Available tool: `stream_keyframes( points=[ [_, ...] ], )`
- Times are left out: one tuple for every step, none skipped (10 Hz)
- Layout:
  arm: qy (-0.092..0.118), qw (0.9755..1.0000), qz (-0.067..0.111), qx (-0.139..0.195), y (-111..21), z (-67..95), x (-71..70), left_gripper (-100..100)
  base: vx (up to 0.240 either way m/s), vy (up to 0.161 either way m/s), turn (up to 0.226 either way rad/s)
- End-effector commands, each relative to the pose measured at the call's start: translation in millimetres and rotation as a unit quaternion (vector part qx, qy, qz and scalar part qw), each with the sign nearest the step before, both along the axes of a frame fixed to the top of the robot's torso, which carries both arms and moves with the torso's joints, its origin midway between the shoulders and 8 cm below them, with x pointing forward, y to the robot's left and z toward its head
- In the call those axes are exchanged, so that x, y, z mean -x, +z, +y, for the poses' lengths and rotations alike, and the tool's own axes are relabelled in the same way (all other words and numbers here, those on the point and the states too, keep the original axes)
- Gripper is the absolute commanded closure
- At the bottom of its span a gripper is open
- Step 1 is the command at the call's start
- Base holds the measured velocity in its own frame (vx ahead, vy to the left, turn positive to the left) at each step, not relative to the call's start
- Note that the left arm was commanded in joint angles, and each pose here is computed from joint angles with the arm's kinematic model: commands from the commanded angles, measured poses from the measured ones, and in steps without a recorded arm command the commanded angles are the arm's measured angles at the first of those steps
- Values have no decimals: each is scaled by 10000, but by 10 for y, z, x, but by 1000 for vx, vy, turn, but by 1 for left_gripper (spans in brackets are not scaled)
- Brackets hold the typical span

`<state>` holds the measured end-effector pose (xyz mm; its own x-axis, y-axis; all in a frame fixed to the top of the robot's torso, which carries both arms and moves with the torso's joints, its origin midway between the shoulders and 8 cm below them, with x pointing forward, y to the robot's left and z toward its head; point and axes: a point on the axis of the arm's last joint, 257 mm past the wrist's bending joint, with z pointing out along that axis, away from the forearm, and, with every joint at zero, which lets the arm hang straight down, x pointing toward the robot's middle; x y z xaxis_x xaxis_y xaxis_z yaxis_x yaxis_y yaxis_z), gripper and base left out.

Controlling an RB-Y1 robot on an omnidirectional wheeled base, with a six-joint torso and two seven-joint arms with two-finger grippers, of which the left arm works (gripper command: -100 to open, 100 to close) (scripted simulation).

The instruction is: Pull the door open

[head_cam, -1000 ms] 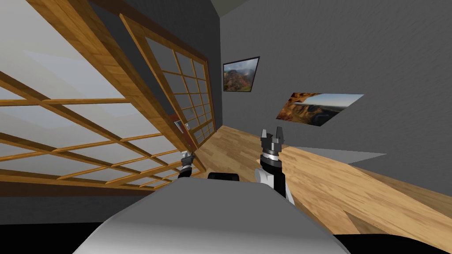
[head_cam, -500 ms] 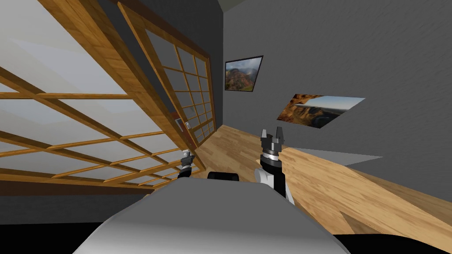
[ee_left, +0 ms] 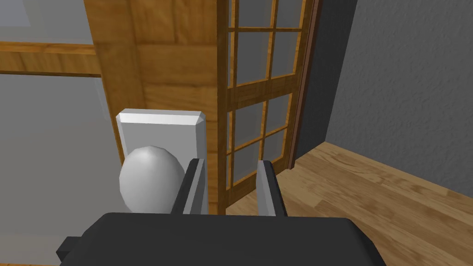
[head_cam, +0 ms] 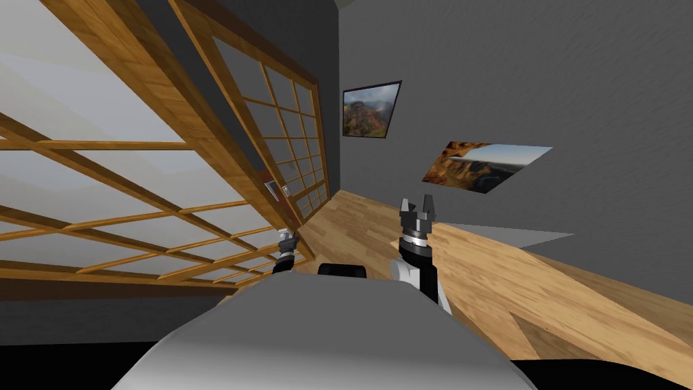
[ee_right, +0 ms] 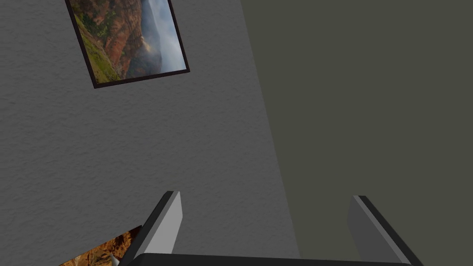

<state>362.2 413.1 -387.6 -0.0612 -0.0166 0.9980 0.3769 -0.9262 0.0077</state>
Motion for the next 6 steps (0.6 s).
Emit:
stream_keyframes(
  points=[
    [-2,9999,142,16,-73,60,50,-100,-205,-61,-5],
    [-44,9998,178,29,-80,61,36,-100,-192,-84,12],
    [-85,9997,215,41,-86,62,22,-100,-207,-81,25],
    [-122,9996,249,51,-93,63,10,-100,-208,-27,14],
    [-153,9995,278,60,-98,63,0,-100,-207,-24,-4],
    [-183,9993,305,69,-103,64,-9,-100,-202,-32,36]
  ],
)
